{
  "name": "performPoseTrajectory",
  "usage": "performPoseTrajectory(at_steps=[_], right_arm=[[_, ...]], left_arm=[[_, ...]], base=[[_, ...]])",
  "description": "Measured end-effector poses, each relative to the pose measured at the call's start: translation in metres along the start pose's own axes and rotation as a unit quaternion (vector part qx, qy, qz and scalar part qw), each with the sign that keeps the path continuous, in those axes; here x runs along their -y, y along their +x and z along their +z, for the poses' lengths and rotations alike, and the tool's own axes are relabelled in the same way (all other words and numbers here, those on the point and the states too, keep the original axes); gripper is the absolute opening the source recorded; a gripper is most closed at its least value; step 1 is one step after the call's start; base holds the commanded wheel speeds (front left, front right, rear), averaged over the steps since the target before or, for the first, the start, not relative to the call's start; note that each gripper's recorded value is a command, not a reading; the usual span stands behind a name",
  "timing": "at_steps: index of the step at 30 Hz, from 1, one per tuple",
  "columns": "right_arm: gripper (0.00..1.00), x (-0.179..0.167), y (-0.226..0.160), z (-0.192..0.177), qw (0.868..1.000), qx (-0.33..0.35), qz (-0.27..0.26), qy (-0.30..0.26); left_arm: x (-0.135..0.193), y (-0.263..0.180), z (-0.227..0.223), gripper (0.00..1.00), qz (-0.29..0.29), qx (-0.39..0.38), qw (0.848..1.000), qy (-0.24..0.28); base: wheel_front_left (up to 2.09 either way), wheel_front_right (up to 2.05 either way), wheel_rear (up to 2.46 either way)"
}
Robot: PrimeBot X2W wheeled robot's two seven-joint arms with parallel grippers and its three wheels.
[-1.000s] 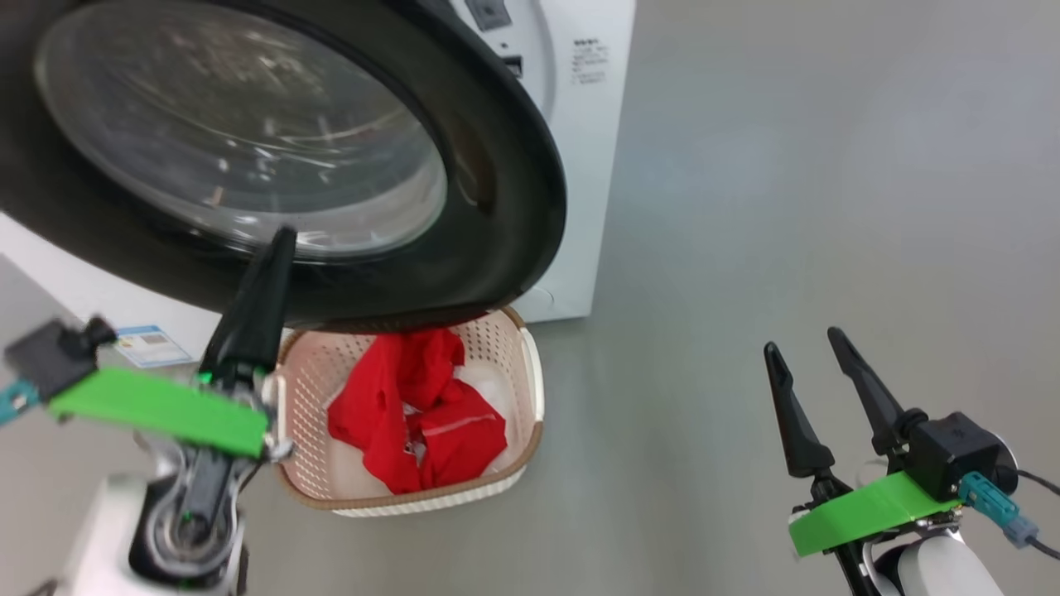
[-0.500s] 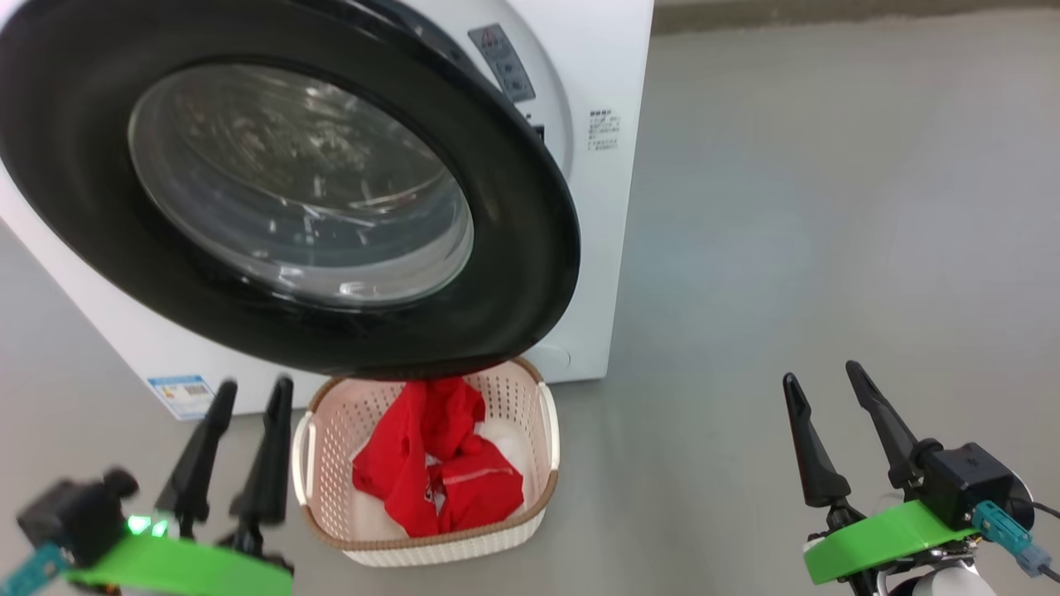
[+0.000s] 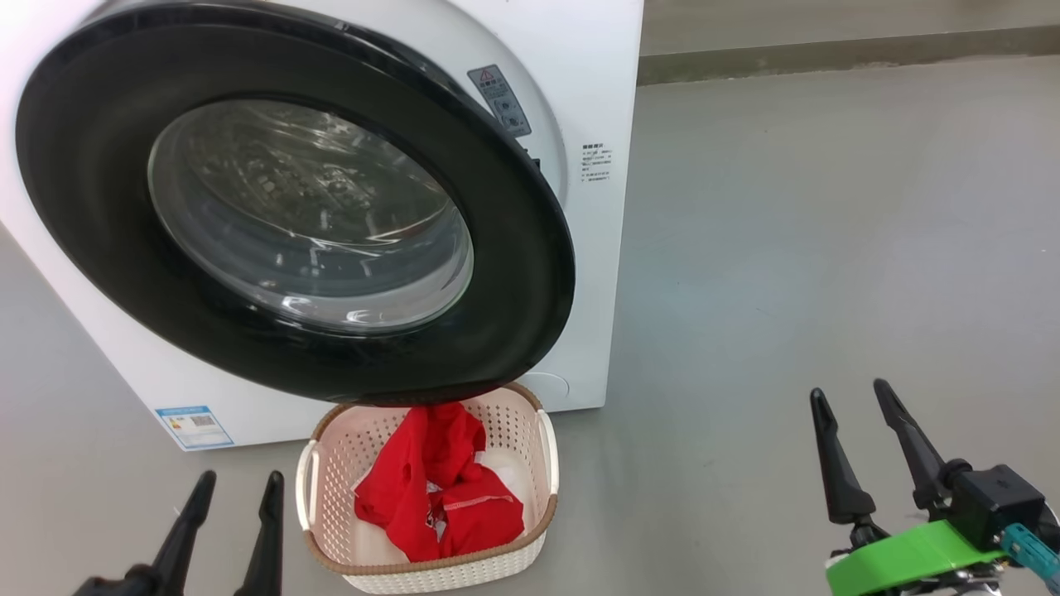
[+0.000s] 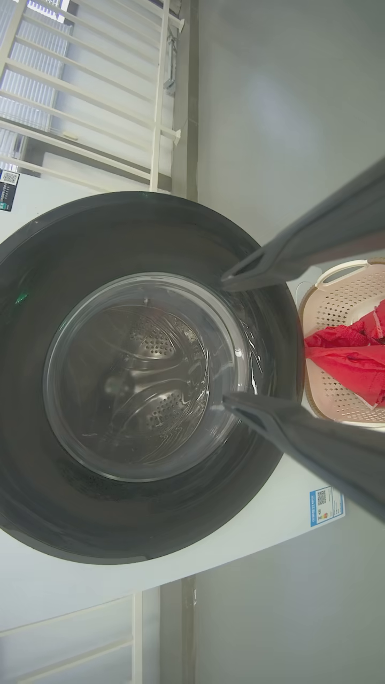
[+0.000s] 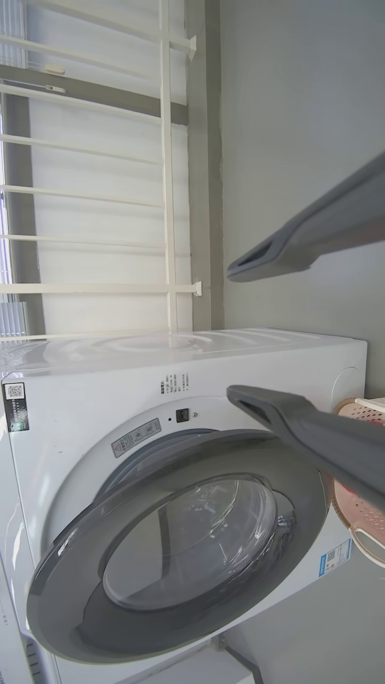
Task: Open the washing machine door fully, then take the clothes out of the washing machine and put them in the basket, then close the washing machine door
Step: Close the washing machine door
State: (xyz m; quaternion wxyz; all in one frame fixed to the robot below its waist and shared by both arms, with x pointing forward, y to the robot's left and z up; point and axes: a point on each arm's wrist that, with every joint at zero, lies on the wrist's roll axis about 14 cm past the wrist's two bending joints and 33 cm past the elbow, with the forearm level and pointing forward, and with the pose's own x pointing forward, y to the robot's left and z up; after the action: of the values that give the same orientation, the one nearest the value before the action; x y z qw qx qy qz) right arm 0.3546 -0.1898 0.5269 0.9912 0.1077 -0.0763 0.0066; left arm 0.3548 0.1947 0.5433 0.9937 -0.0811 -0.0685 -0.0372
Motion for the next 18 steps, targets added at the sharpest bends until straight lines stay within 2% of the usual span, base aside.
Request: performPoseTrajectory(at_steps=[18], right_arm=[[1.00, -0.0015, -0.0099, -0.0050, 1.000, -0.008, 0.000, 0.005]], left_arm=[[-0.0036, -0.0078, 0.0084, 1.00, 0.017, 0.023, 0.999, 0.029]], base=[[0.00, 0.00, 0.00]])
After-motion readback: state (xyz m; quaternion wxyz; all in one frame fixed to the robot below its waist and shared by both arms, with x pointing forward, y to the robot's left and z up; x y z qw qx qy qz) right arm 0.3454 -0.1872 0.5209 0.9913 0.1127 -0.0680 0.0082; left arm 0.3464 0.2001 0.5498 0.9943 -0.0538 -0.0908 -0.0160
